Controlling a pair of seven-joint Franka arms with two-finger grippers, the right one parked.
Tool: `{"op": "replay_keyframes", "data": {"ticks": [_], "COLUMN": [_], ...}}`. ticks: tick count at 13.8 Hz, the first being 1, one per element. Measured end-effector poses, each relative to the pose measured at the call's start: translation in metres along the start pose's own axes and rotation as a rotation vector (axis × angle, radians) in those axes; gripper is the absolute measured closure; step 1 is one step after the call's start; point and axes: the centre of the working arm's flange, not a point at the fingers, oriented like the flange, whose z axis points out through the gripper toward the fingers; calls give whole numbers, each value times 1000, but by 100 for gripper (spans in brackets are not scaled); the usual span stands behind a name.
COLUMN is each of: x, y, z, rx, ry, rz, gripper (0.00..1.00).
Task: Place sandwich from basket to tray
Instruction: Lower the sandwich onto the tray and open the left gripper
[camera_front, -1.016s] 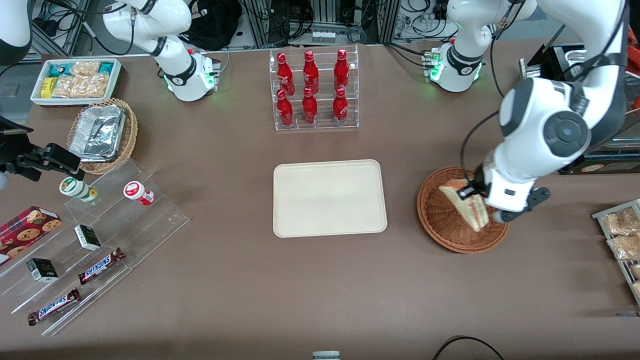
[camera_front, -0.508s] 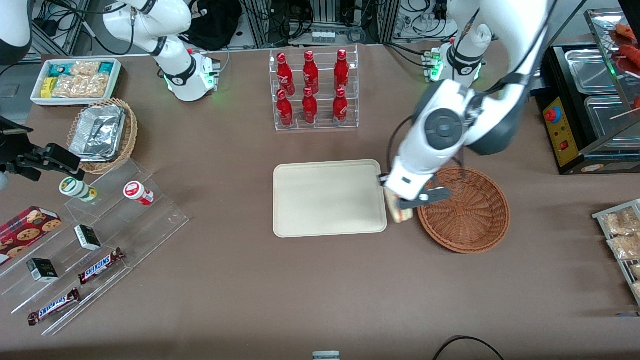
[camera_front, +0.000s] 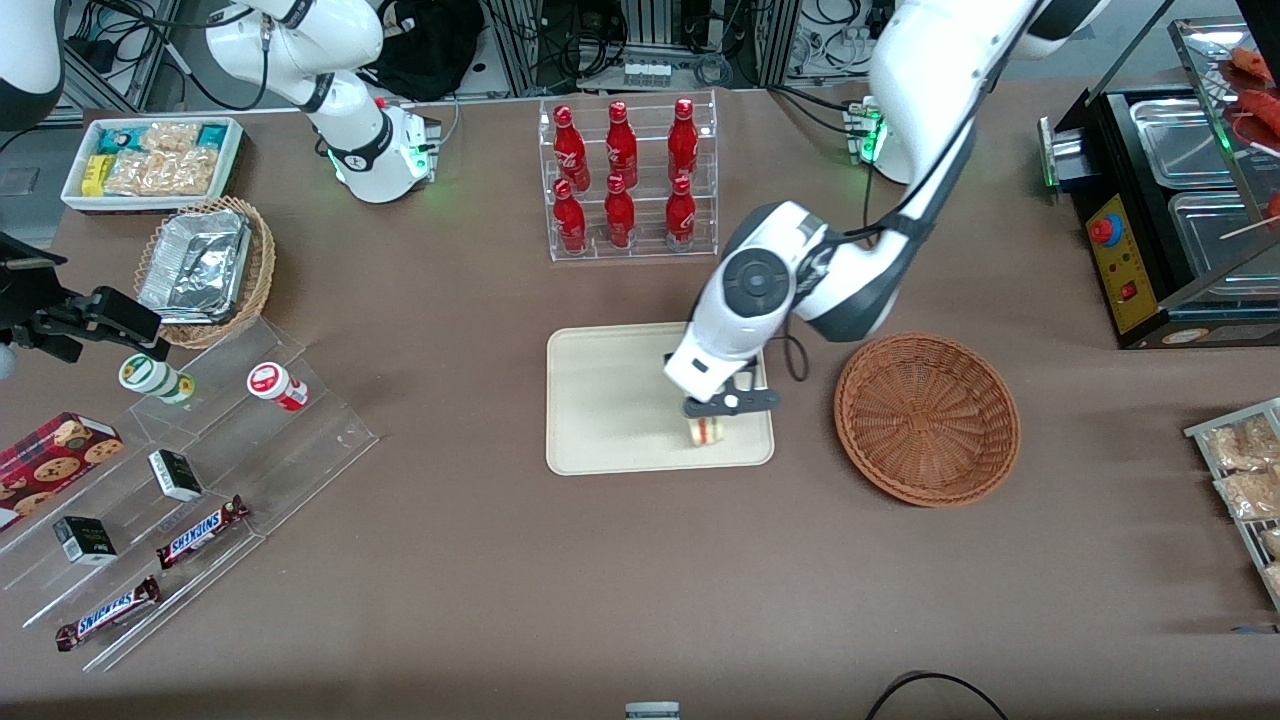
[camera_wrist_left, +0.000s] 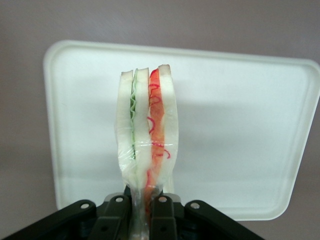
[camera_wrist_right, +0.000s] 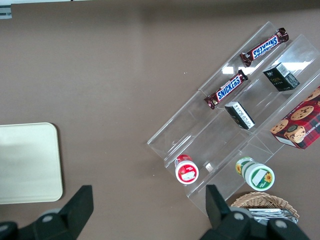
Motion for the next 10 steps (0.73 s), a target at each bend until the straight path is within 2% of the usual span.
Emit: {"op": "replay_keyframes", "data": {"ticks": [2, 5, 10], "x": [-7, -11, -27], "y": [8, 20, 43], "z": [18, 29, 58], "rx": [12, 23, 33], "ry": [-20, -13, -29], "rz": [12, 47, 91], "gripper": [85, 85, 85]}}
